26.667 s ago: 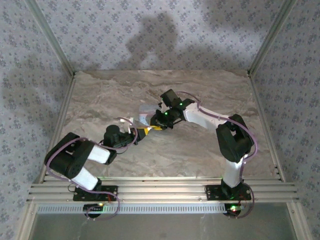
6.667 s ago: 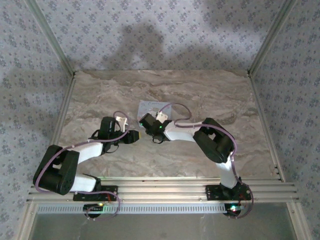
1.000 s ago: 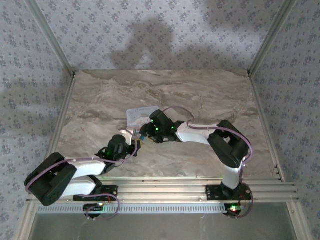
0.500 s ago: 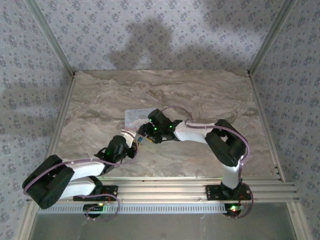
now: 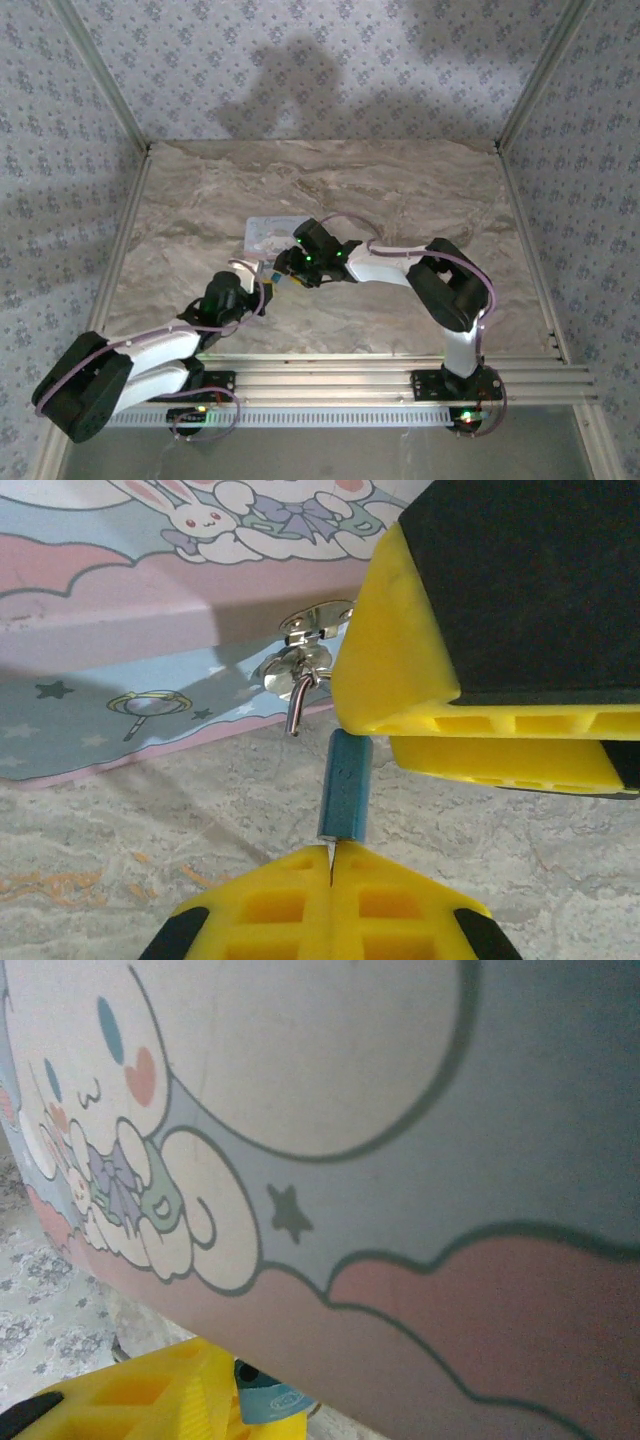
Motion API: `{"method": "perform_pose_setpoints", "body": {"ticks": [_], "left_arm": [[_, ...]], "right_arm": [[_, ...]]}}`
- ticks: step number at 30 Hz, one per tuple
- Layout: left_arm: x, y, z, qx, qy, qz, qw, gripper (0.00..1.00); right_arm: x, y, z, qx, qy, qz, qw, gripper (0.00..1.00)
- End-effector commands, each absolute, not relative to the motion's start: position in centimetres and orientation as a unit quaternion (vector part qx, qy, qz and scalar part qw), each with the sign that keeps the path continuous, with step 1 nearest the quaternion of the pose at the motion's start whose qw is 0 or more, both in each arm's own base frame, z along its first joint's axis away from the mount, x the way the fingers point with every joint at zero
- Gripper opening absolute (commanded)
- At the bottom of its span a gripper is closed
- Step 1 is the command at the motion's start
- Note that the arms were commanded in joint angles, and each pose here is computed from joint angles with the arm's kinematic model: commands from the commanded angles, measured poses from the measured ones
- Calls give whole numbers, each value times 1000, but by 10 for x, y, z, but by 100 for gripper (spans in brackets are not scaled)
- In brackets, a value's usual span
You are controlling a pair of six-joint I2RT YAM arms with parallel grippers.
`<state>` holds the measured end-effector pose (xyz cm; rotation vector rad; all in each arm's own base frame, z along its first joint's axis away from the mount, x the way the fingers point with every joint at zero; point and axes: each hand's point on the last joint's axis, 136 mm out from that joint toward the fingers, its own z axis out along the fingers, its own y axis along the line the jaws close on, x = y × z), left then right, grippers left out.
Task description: Unlock the padlock with the key
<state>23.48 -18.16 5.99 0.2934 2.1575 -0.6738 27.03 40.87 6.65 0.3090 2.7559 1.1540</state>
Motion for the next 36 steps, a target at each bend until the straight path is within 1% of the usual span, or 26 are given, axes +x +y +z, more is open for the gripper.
{"method": "perform_pose_setpoints", "body": {"ticks": [1, 13, 15, 22, 27, 29, 32, 34, 36], "left_arm": [[233, -185, 74, 113, 849, -292, 425, 0], [236, -171, 89, 145, 846, -240, 454, 0], [237, -172, 89, 151, 845, -236, 455, 0], [239, -180, 92, 185, 839, -206, 468, 0], [239, -181, 96, 190, 832, -203, 480, 0], [239, -181, 96, 192, 831, -201, 481, 0], [239, -180, 97, 194, 830, -199, 483, 0], [239, -180, 97, 194, 830, -197, 484, 0], [239, -180, 97, 194, 831, -196, 484, 0]], "right_arm": [[261, 414, 54, 104, 918, 380, 49, 52], [258, 413, 68, 77, 928, 360, 63, 51], [261, 420, 79, 69, 925, 368, 65, 51], [253, 430, 78, 46, 930, 361, 43, 51], [251, 434, 77, 39, 932, 358, 33, 50], [250, 434, 76, 38, 934, 355, 30, 47], [248, 435, 74, 36, 935, 353, 25, 41], [246, 434, 74, 34, 935, 351, 23, 33], [245, 433, 74, 34, 936, 349, 23, 23]]}}
